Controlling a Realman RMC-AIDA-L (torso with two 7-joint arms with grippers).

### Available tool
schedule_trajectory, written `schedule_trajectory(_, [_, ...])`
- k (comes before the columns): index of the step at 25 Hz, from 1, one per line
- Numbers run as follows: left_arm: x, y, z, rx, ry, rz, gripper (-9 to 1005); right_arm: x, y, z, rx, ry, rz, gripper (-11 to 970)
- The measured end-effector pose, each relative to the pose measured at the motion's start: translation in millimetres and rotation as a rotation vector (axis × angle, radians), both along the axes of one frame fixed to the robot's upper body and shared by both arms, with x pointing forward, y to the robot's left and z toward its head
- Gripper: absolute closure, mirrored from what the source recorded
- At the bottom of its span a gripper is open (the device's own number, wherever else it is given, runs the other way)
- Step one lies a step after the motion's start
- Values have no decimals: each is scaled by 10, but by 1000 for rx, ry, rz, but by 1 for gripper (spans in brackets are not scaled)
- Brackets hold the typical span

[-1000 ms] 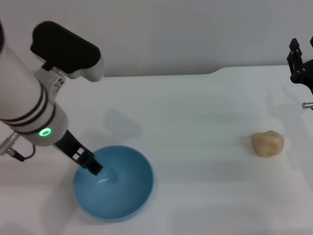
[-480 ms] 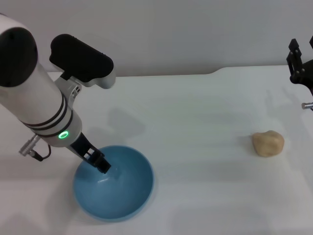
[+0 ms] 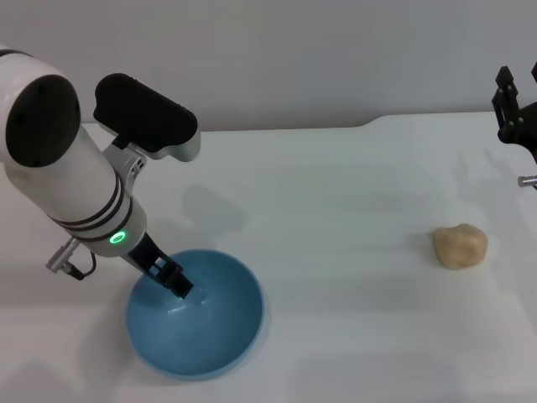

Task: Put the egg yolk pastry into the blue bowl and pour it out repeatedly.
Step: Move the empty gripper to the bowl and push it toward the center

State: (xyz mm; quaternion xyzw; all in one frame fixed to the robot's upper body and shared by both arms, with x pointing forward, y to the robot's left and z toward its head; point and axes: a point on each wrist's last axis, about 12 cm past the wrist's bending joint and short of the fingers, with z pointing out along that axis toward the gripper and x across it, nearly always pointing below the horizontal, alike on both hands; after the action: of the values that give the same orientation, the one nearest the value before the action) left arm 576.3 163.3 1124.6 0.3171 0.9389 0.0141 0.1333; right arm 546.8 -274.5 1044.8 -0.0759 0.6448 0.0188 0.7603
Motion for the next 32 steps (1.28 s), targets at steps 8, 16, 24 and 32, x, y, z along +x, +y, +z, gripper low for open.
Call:
schedule_trajectory(8, [17, 40, -89, 10, 15, 14, 184, 1, -1, 2, 1, -2, -1, 573])
schedule_trajectory(16, [33, 41, -116, 25, 29, 15, 634, -2, -3, 1, 1, -2, -1, 573])
schedule_trajectory(24, [33, 10, -105, 25, 41, -14, 801, -14, -17, -7, 9, 2, -8, 574])
schedule_trajectory(32, [60, 19, -73, -7, 41, 2, 978, 71, -38, -14, 268, 89, 44, 574])
